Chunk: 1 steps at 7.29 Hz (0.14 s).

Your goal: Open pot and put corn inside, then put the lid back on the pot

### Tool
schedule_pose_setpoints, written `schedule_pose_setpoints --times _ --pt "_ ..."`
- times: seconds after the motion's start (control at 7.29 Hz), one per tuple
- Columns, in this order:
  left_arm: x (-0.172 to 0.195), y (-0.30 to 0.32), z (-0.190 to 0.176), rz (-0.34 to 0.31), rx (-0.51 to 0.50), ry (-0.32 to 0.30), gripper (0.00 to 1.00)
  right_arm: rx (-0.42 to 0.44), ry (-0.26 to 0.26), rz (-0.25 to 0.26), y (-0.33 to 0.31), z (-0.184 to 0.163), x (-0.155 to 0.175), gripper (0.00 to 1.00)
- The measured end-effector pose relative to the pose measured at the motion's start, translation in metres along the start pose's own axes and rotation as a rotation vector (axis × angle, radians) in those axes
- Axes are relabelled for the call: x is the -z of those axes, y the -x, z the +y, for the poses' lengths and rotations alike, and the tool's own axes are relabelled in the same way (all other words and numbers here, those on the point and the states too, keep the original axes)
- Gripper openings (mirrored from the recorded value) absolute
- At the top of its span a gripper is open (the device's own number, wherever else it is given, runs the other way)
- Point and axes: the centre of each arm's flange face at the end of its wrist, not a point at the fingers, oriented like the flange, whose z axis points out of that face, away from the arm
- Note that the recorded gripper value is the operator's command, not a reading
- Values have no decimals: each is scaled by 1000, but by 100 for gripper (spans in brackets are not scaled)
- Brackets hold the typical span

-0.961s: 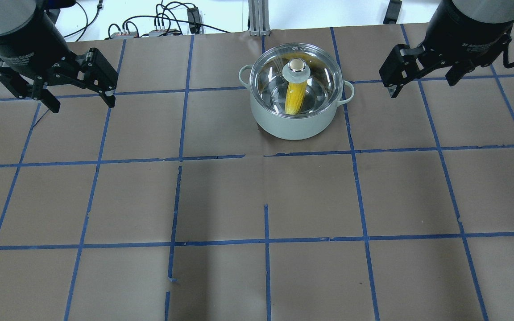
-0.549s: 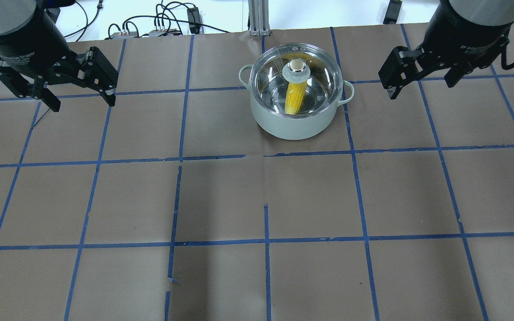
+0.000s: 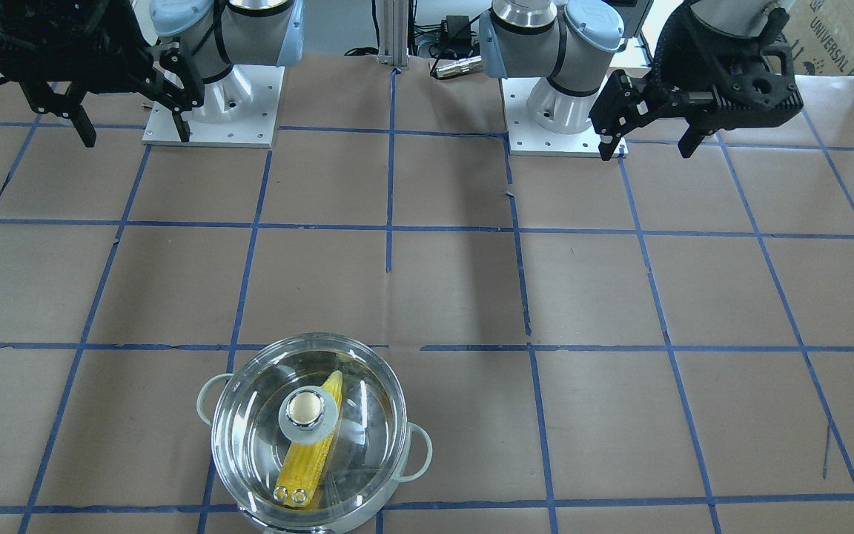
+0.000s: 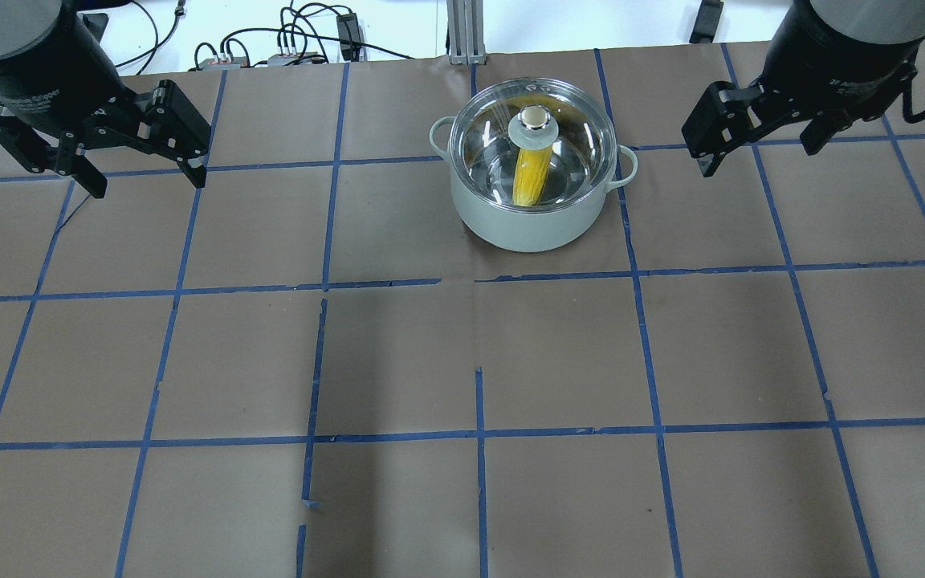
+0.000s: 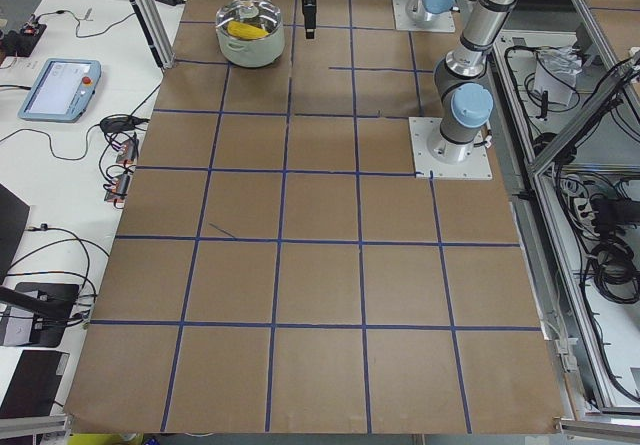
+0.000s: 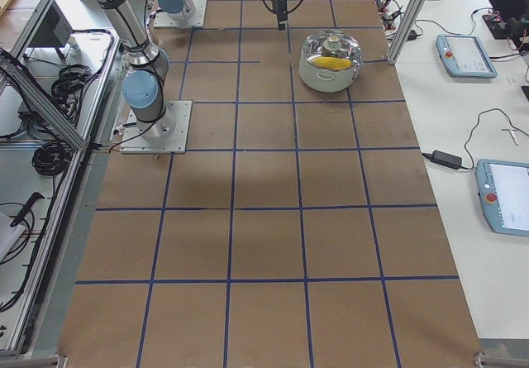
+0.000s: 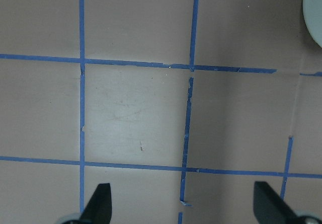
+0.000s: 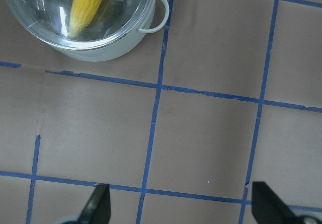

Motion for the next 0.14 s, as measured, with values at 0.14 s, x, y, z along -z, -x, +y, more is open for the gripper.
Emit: schedule_pose_setpoints --times 0.14 --pt "-1 0 0 0 0 1 100 0 -2 0 0 0 1 99"
